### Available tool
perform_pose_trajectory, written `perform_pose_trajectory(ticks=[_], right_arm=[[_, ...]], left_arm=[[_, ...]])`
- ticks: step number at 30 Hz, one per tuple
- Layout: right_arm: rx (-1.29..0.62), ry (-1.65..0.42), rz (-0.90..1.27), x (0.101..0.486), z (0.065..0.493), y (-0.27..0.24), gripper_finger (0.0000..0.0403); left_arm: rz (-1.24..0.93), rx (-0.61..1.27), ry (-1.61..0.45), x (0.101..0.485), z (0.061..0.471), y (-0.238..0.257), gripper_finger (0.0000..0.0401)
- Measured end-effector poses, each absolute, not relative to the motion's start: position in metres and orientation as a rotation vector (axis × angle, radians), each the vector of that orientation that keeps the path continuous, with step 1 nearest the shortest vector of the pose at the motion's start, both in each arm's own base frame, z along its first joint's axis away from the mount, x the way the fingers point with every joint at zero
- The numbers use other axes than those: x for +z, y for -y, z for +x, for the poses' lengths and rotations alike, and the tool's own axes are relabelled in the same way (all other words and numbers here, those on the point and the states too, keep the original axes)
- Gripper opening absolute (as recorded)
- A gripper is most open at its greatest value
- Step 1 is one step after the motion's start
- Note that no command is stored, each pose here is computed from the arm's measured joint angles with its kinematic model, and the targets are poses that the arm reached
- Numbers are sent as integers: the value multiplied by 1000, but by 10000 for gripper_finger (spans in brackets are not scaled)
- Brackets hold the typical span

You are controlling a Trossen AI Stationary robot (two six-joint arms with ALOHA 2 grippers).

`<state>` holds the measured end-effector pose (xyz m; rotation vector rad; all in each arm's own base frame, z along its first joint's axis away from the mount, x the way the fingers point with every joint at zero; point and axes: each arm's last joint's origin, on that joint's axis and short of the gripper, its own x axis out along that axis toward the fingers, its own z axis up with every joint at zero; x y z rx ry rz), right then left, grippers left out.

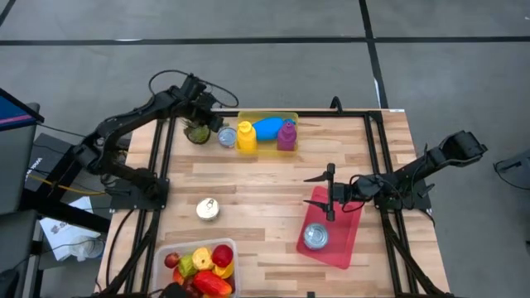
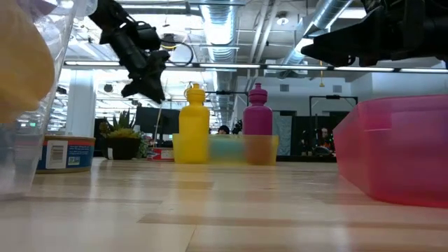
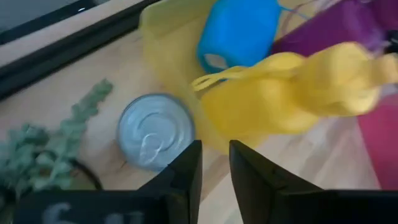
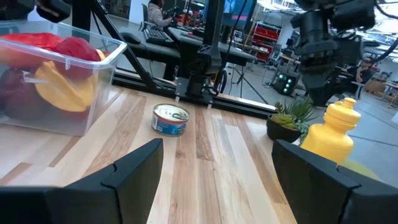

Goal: Pick & Place Food Item
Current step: Put the red tuna can into the red bin

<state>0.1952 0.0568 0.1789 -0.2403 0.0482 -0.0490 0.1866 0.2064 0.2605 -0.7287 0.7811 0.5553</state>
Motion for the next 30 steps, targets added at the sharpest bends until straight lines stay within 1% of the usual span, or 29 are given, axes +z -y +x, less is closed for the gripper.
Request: perform_pose_trajectory(ticks=[3,8,15,18,21,25,27,30], right_arm=[[-51,-46,-233,179,195,-57,291],[-52,-44,-223,179,195,-57,291],[-69,-46,-215,179,196,-53,291],[-82,-50,-207,179,197,-51,291],[-91,-52,-206,179,197,-49,291],[-100,-52,-205,179,198,-47,291],[-103,-52,-195,179,198,-46,291],[-103,-51,-180,179,198,-46,291]], left_arm=[[-683,525,-808,269,192,-212,77],[-621,500,-810,288,194,-215,100],[-523,482,-744,322,186,-202,133],[-472,462,-794,329,183,-193,136],[-332,455,-934,326,186,-186,141],[-29,394,-1054,326,193,-179,159],[25,353,-1060,326,196,-176,170],[27,333,-1063,323,201,-174,184]])
